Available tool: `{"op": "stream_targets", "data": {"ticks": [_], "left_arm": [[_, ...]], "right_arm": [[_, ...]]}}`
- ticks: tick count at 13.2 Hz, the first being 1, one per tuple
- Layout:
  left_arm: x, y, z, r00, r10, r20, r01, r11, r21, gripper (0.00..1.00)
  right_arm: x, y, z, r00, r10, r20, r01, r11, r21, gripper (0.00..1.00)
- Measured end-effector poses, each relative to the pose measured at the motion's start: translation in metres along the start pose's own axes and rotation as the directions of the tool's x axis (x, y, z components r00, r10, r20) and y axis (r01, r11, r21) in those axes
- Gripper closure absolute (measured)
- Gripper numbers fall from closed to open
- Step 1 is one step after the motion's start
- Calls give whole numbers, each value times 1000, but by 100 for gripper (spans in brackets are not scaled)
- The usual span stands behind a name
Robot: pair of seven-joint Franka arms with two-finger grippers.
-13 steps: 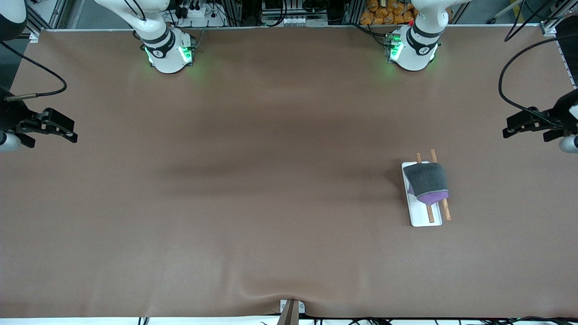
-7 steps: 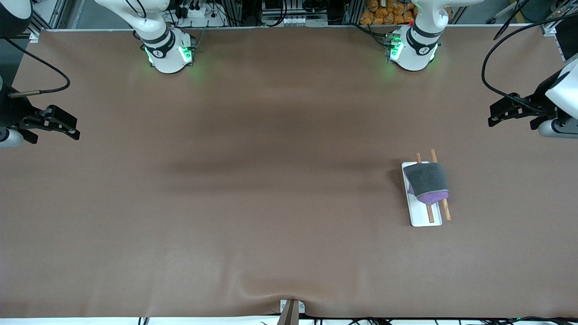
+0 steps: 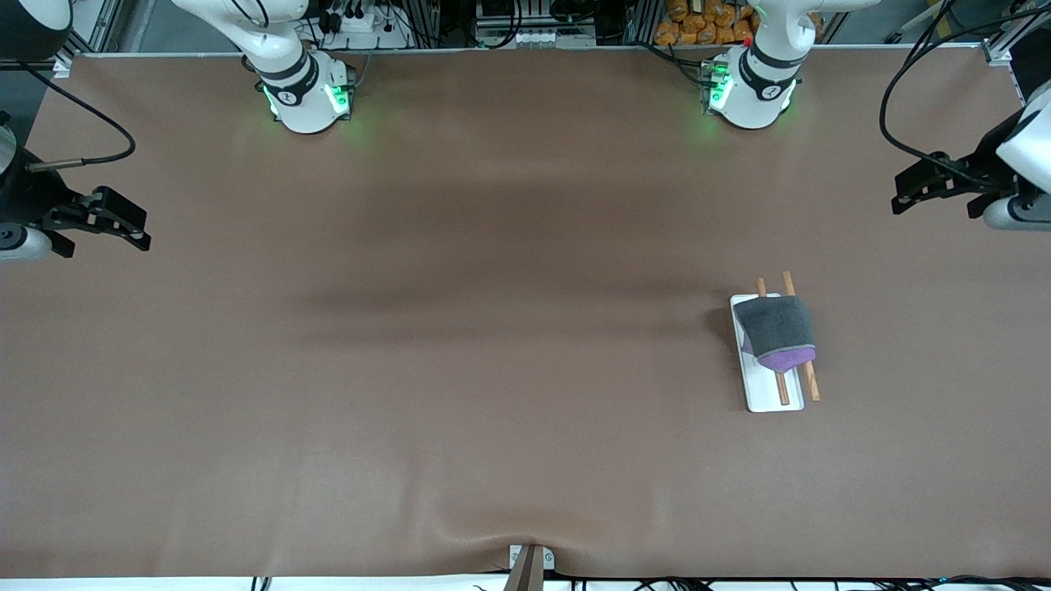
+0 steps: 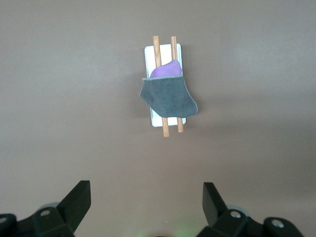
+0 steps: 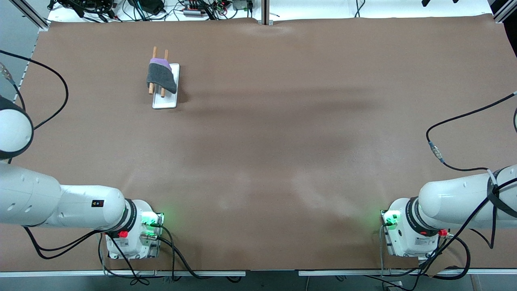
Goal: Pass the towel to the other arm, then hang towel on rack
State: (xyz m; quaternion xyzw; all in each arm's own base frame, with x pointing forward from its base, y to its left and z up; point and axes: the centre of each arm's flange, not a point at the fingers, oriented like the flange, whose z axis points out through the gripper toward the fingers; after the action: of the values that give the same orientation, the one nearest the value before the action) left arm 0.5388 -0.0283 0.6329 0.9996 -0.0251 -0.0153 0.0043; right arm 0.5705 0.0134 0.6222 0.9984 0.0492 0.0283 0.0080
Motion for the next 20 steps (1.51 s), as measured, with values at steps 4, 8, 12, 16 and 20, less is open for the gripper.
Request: {"op": "stream_targets", "data": {"ticks": [4, 8, 12, 16, 20], "left_arm": [[-18, 2, -8, 999, -54, -10, 54, 999, 2, 0], [-29, 5, -12, 998, -62, -17, 62, 998, 2, 0], [-24, 0, -13, 997, -71, -24, 71, 997, 0, 0], [-18, 0, -11, 997, -71, -20, 71, 997, 0, 0], [-17, 3, -9, 998, -65, -12, 65, 998, 1, 0]], "right_arm": [[1, -18, -2, 1000, 1, -8, -1, 1000, 2, 0], [1, -31, -4, 1000, -4, -12, 4, 1000, 2, 0], [0, -65, -10, 999, 26, -23, -26, 1000, -4, 0], [1, -55, -12, 999, 45, -28, -45, 999, -6, 0], [1, -54, -12, 998, 58, -28, -58, 998, -6, 0]]}}
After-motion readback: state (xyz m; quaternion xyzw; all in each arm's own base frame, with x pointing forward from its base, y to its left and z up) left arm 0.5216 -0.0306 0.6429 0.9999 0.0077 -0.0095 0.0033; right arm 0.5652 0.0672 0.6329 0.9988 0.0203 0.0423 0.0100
